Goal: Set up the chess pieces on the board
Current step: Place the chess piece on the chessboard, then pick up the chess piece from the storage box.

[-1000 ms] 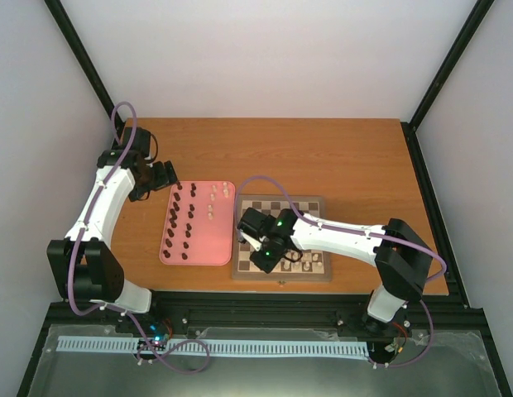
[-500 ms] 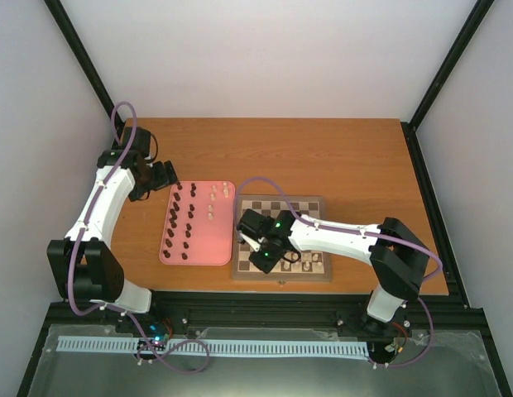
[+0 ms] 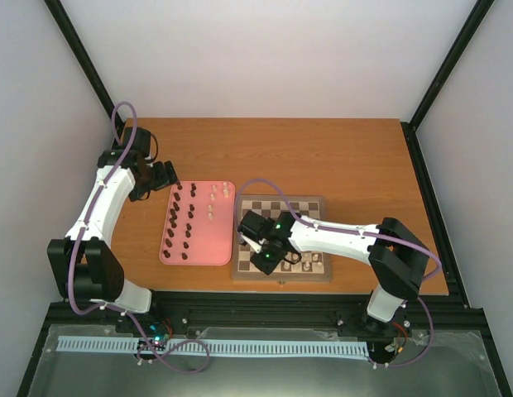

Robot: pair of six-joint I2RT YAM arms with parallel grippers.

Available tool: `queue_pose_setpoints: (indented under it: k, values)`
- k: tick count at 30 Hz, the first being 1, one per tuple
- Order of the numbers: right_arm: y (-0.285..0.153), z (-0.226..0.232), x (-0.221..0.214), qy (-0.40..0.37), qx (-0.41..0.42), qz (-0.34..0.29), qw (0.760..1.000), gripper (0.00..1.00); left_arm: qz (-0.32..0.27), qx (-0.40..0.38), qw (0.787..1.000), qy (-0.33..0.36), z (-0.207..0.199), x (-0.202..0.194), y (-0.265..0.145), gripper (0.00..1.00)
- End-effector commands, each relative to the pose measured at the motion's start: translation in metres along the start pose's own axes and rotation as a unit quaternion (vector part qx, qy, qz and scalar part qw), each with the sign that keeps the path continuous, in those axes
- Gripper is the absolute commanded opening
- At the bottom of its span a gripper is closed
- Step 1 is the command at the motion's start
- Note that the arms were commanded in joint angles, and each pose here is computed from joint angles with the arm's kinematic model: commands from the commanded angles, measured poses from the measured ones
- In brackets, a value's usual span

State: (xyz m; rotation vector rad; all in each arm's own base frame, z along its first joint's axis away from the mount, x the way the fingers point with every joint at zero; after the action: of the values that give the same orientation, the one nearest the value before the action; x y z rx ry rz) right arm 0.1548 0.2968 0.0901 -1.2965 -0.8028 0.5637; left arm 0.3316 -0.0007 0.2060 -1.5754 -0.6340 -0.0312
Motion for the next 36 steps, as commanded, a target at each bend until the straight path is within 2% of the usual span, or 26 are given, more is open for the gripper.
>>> queue_pose_setpoints:
  k: [1,12,17,23,31,36]
  values:
    - [0.002,0.001,-0.001,-0.003,-0.005,-0.003,1.000,0.21,-0.005,-0.005,1.000,-0.001,-0.004,0.004,0.001,1.00]
    - [-0.008,0.001,0.009,-0.007,-0.007,-0.021,1.000,0.30,-0.006,-0.008,1.000,-0.001,-0.005,0.006,0.000,1.00]
    - [-0.024,0.005,0.025,-0.014,-0.006,-0.041,0.999,0.34,-0.010,-0.008,1.000,-0.001,-0.005,0.007,-0.002,1.00]
    - [-0.048,0.007,0.050,-0.029,-0.014,-0.066,0.997,0.42,-0.013,-0.009,1.000,0.001,-0.004,0.006,-0.006,1.00]
    - [-0.035,-0.007,0.122,-0.018,-0.043,-0.108,0.993,0.43,-0.019,-0.014,1.000,0.000,-0.005,0.006,-0.011,1.00]
    - [-0.022,-0.044,0.186,0.034,-0.079,-0.152,0.985,0.42,-0.018,-0.027,0.999,-0.002,-0.008,0.005,-0.014,1.00]
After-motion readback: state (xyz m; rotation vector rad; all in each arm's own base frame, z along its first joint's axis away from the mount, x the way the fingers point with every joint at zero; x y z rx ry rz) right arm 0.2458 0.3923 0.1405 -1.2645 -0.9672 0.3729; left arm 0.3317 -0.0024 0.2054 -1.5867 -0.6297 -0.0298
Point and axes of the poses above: each gripper's point midway between its finger pads, its own y axis out along the fingers, its own z axis along the line the jaws close on, x = y × z, the point moved 3 cm from there along -y, back along the fingers, and after that the axes turned 3 degrees about y, right-handed, at the moved point
